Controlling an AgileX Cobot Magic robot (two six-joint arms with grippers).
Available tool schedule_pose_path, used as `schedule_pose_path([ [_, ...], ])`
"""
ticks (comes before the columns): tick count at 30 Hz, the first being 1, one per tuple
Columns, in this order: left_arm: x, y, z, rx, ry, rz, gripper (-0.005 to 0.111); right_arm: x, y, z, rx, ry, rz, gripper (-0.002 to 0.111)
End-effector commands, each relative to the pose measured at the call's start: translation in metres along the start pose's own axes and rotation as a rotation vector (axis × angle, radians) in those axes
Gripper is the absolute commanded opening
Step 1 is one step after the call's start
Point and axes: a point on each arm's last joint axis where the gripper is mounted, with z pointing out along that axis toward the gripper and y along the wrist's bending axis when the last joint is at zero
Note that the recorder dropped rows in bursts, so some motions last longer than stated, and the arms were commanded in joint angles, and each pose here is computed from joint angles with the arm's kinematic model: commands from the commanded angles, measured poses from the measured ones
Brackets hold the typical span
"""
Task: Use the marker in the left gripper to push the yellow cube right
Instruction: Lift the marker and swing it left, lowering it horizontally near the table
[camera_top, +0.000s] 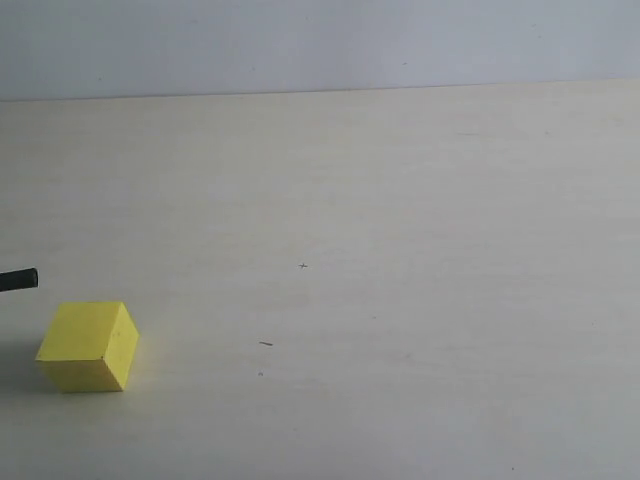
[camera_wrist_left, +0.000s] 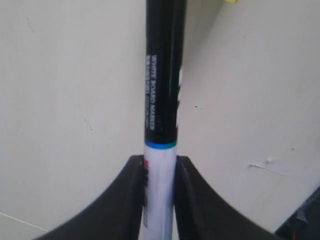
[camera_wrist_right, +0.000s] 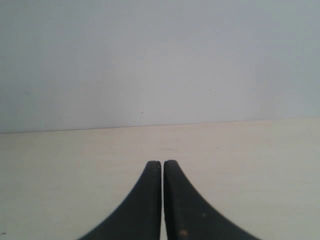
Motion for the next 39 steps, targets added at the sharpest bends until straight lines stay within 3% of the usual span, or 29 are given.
schedule_pose_path([
  [1,0.011,0.003,0.017,-0.06,-0.043,0.071,0.0,0.0,0.0,0.0,0.005,-0.009,-0.015,0.002],
  [5,0.012,0.014,0.026,-0.16,-0.094,0.055,0.0,0.0,0.0,0.0,0.005,-0.009,-0.015,0.002],
  [8,0.015,0.023,0.037,-0.172,-0.106,-0.013,0.0,0.0,0.0,0.0,0.005,-0.009,-0.015,0.002],
  [17,0.025,0.023,0.07,-0.052,-0.09,0.165,0.0,0.0,0.0,0.0,0.005,-0.009,-0.015,0.002],
  [24,0.027,0.023,0.088,0.033,-0.086,0.161,0.0,0.0,0.0,0.0,0.005,-0.009,-0.015,0.002],
  [39,0.023,0.021,0.103,0.092,-0.083,0.169,0.0,0.0,0.0,0.0,0.005,-0.009,-0.015,0.002],
])
